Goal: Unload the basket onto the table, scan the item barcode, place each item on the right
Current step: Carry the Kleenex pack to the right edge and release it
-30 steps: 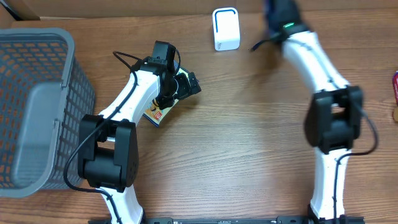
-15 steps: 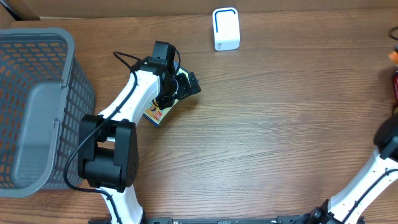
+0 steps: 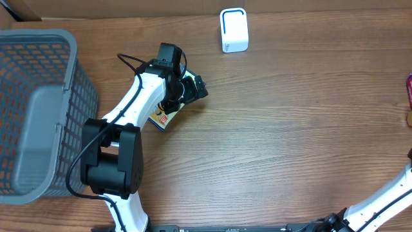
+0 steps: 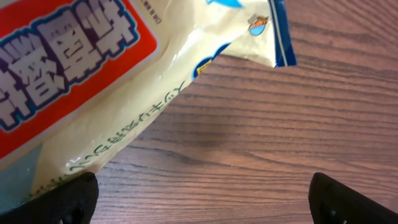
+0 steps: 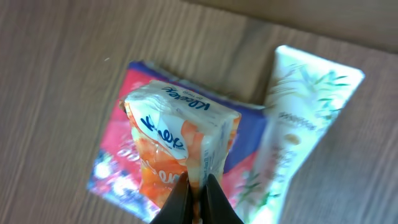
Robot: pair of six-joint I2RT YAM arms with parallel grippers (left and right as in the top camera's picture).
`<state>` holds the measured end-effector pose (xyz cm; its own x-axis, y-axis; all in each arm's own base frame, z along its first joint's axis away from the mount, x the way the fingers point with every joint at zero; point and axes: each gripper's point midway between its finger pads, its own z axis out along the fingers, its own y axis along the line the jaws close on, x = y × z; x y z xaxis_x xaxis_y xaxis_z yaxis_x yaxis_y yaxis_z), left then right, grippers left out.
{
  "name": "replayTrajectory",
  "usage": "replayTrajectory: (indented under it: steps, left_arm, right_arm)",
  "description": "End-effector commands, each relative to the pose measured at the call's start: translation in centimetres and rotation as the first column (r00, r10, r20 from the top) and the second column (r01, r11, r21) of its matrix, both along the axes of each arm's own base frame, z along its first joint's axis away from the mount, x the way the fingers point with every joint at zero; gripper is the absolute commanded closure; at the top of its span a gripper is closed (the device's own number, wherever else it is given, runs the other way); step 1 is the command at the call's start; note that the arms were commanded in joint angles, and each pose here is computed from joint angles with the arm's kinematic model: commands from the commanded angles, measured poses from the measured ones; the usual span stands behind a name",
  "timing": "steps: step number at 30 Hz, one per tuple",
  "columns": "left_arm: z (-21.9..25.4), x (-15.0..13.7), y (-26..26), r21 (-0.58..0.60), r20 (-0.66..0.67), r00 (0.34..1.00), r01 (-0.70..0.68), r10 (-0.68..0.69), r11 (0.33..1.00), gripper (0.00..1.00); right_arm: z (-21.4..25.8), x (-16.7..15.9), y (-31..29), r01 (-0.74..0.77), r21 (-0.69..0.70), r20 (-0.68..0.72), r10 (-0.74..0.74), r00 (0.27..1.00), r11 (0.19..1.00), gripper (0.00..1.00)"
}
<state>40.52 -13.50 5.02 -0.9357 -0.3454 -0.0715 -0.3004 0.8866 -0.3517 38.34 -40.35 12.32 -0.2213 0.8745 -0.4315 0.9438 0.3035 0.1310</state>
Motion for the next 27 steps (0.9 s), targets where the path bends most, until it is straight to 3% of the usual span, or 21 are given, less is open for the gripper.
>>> replayTrajectory:
  steps: [1, 8, 10, 14, 16, 18, 21, 24, 27]
  left_arm:
    - [1.1, 0.4, -0.2, 0.007, 0.036, 0.999, 0.022, -0.022, 1.000, 0.00]
    - [1.2, 0.7, -0.3, 0.003, 0.050, 0.999, 0.019, -0.019, 1.000, 0.00]
    - [1.2, 0.7, -0.3, 0.002, 0.049, 0.999, 0.020, -0.020, 1.000, 0.00]
    - [1.2, 0.7, -0.3, 0.002, 0.049, 0.999, 0.020, -0.020, 1.000, 0.00]
    - [1.2, 0.7, -0.4, -0.002, 0.049, 0.999, 0.021, -0.020, 1.000, 0.00]
    - [1.2, 0.6, -0.5, -0.006, 0.046, 0.999, 0.022, -0.022, 1.000, 0.00]
    - [1.3, 0.0, -1.1, -0.046, 0.024, 0.999, 0.050, -0.049, 0.998, 0.00]
    - [2.9, 0.3, -3.1, -0.167, 0.090, 0.982, 0.179, -0.165, 0.970, 0.00]
    - [4.4, 0.5, -4.0, -0.202, 0.140, 0.961, 0.263, -0.238, 0.943, 0.00]
  right_arm:
    - [2.2, -0.8, -0.9, 0.028, -0.030, 0.041, -0.027, 0.999, 0.999, 0.95]
    - [0.8, 1.2, 1.1, -0.059, 0.068, 0.132, 0.050, 0.990, 0.996, 0.94]
    - [0.9, 2.2, 1.9, -0.092, 0.086, 0.165, 0.076, 0.983, 0.992, 0.88]
    - [0.6, 2.4, 2.8, -0.103, 0.107, 0.151, 0.086, 0.985, 0.989, 0.52]
    - [0.4, 2.1, 3.1, -0.098, 0.122, 0.142, 0.081, 0.987, 0.988, 0.12]
    - [0.5, 2.0, 3.2, -0.097, 0.125, 0.139, 0.079, 0.987, 0.987, 0.00]
    - [1.5, 1.7, 3.5, -0.096, 0.122, 0.143, 0.078, 0.987, 0.988, 0.00]
    - [3.6, 1.6, 3.7, -0.102, 0.094, 0.171, 0.085, 0.982, 0.990, 0.00]
    - [6.4, 2.3, 4.6, -0.142, 0.085, 0.248, 0.117, 0.962, 0.986, 0.00]
